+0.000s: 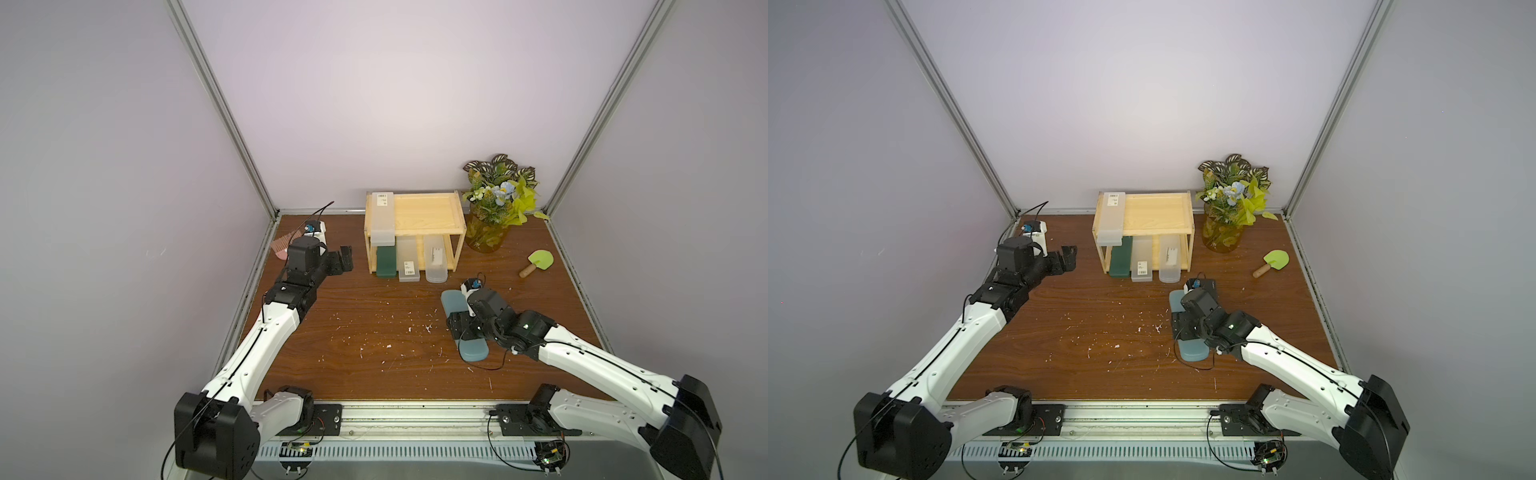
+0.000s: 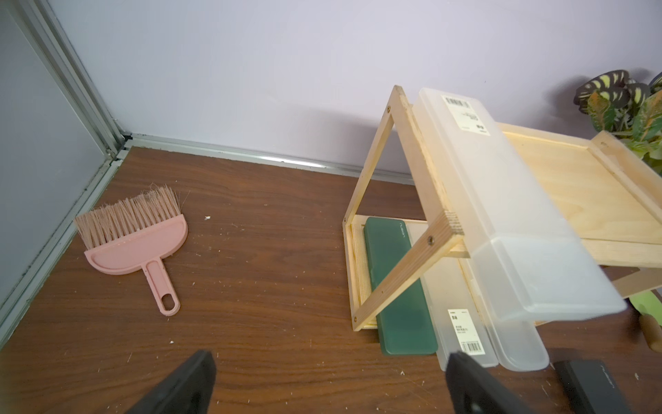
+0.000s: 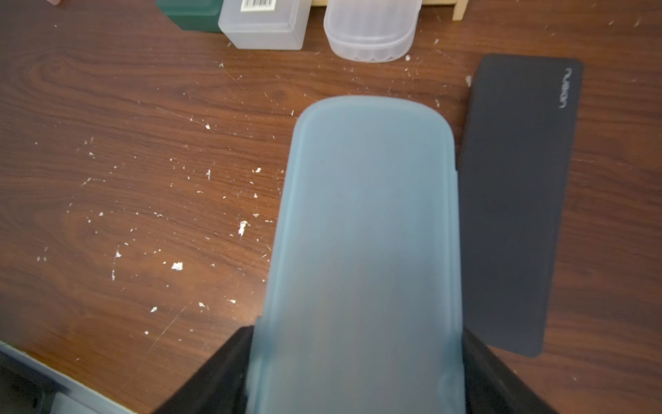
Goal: Remove the pencil cases from the shelf
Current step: Place the pencil case at the center of the board, then pick up the pencil case from the shelf.
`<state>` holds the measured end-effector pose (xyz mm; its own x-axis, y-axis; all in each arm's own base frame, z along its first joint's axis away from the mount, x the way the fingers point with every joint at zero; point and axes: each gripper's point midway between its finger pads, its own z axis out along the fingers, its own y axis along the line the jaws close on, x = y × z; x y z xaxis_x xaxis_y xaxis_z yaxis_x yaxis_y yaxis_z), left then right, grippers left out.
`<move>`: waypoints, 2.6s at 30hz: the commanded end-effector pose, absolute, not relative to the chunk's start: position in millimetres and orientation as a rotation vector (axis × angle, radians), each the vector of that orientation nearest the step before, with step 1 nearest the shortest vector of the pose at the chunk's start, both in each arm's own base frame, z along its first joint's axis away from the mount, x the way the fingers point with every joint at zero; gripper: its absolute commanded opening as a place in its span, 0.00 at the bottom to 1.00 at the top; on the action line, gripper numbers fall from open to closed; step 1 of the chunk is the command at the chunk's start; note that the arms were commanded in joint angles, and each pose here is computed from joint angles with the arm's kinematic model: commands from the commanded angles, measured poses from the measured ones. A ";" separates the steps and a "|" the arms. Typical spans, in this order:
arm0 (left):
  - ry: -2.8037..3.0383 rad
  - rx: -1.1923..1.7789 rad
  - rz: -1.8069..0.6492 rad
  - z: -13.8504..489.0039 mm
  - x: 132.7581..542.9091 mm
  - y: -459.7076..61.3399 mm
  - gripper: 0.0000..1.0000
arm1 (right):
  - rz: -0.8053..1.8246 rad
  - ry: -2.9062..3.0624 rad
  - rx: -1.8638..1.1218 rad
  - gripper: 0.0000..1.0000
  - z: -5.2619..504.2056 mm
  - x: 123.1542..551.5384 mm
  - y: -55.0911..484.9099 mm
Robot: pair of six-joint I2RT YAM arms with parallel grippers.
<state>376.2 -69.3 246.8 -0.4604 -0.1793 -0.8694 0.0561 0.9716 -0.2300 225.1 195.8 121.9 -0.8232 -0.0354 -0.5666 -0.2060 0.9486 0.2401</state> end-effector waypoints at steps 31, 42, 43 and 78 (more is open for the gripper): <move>2.110 -0.037 -0.260 212.1 391.6 -78.0 1.00 | 0.251 2.574 -0.013 0.78 47.2 278.0 228.5; 2.119 -0.028 -0.249 209.2 392.2 -77.7 1.00 | 0.197 2.589 0.016 0.80 36.2 287.8 227.0; 2.118 -0.028 -0.250 209.4 392.5 -77.5 1.00 | 0.195 2.586 0.020 0.80 36.8 289.2 226.6; 2.019 -0.018 -0.332 270.7 396.4 -93.5 1.00 | 0.326 2.199 -0.165 0.99 253.4 318.4 240.1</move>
<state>396.7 -79.7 250.1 -0.4786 -0.1524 -0.8647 0.0867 0.9718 -0.2193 309.9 240.4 217.1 -0.6671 0.0364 -0.7440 -0.1961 0.9550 0.2225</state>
